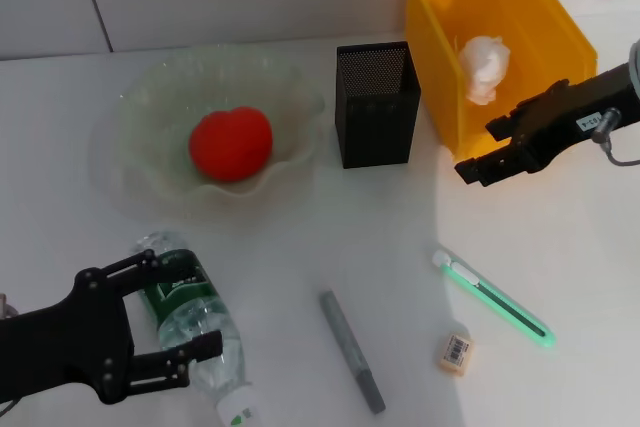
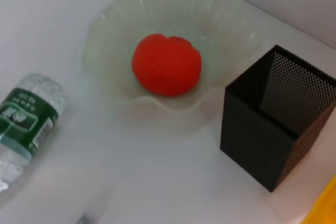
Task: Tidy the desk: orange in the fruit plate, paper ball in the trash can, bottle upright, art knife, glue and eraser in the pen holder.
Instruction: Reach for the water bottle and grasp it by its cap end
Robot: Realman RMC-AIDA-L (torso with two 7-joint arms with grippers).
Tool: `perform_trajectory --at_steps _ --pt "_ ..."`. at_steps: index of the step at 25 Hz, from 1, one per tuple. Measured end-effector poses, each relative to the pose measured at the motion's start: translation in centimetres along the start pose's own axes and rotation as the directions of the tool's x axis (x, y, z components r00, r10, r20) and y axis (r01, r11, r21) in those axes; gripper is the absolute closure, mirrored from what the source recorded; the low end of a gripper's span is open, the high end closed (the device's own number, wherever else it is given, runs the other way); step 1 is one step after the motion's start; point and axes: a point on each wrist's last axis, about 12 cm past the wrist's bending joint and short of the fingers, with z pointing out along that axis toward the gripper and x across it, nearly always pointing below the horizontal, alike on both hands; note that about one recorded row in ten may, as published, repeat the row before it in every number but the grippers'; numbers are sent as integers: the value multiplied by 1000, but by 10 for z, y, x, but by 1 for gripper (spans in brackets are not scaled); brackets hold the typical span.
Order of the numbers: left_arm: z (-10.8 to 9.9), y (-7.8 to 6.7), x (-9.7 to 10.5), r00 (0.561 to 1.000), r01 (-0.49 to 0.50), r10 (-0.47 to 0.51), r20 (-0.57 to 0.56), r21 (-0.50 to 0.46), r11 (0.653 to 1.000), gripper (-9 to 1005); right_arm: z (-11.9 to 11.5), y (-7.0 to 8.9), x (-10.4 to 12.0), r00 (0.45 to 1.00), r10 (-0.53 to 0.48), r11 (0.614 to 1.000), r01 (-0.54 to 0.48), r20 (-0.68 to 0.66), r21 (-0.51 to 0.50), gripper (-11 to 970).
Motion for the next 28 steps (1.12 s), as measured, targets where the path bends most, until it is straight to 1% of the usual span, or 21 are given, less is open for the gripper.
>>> perform_trajectory --at_steps 1,2,3,4,5,6,7,10,11,12,13,14,16,18,19,20,21,25,26,27,28 --pt "0 -3 0 999 -41 41 -8 6 999 155 5 -3 12 997 17 999 -14 71 -37 219" --pt "0 -3 0 999 -41 41 -8 6 999 155 5 -3 12 997 17 999 -14 71 -37 219" --pt "0 -3 -3 997 -72 72 -14 19 997 155 6 -4 23 990 36 997 -26 136 -78 219" --pt "0 -3 -3 997 -72 72 -14 19 997 155 6 -4 23 990 36 997 -26 136 -78 219" --pt "0 -2 -6 997 -78 79 -16 26 997 155 4 -4 27 985 49 995 -33 167 -95 219" --pt "0 2 -10 996 -83 85 -31 42 996 155 2 -5 36 971 77 990 -48 227 -130 219" --pt "0 2 -10 996 -83 85 -31 42 996 155 2 -5 36 971 77 990 -48 227 -130 220" --pt "-1 7 -13 995 -89 92 -49 45 995 156 0 -4 50 959 101 984 -57 265 -170 220" --pt "-1 7 -13 995 -88 90 -51 40 995 156 -1 -3 59 954 106 981 -54 281 -185 220" --pt "-1 7 -13 995 -88 90 -51 40 995 156 -1 -3 59 954 106 981 -54 281 -185 220" --pt "-1 8 -13 995 -80 82 -50 35 996 156 -1 0 66 946 101 979 -39 310 -200 220" --pt "-1 9 -15 997 -51 52 -49 22 998 156 -1 0 66 946 101 979 -39 310 -200 220" --pt "-2 10 -18 997 -37 39 -66 20 999 157 0 2 71 930 93 974 -12 355 -224 220" --pt "-3 10 -18 994 -49 51 -93 24 999 157 2 0 72 925 97 972 -8 368 -235 220" --pt "-4 11 -20 989 -68 71 -131 29 997 157 3 -1 71 923 97 971 -5 371 -240 220" --pt "-4 11 -20 989 -68 71 -131 29 997 157 3 -1 71 923 97 971 -5 371 -240 220" --pt "-5 11 -23 982 -96 101 -162 42 995 158 6 -2 69 924 95 968 1 371 -251 220" --pt "-7 13 -27 961 -152 164 -222 70 986 158 10 -2 68 925 86 965 15 370 -262 220" --pt "-7 18 -32 958 -148 158 -241 61 987 159 11 -2 67 925 83 964 20 371 -267 220" --pt "-7 18 -32 958 -148 158 -241 61 987 159 11 -2 67 925 83 964 20 371 -267 220" --pt "-7 21 -34 961 -126 133 -243 46 991 159 12 -2 67 925 84 963 20 372 -269 220"
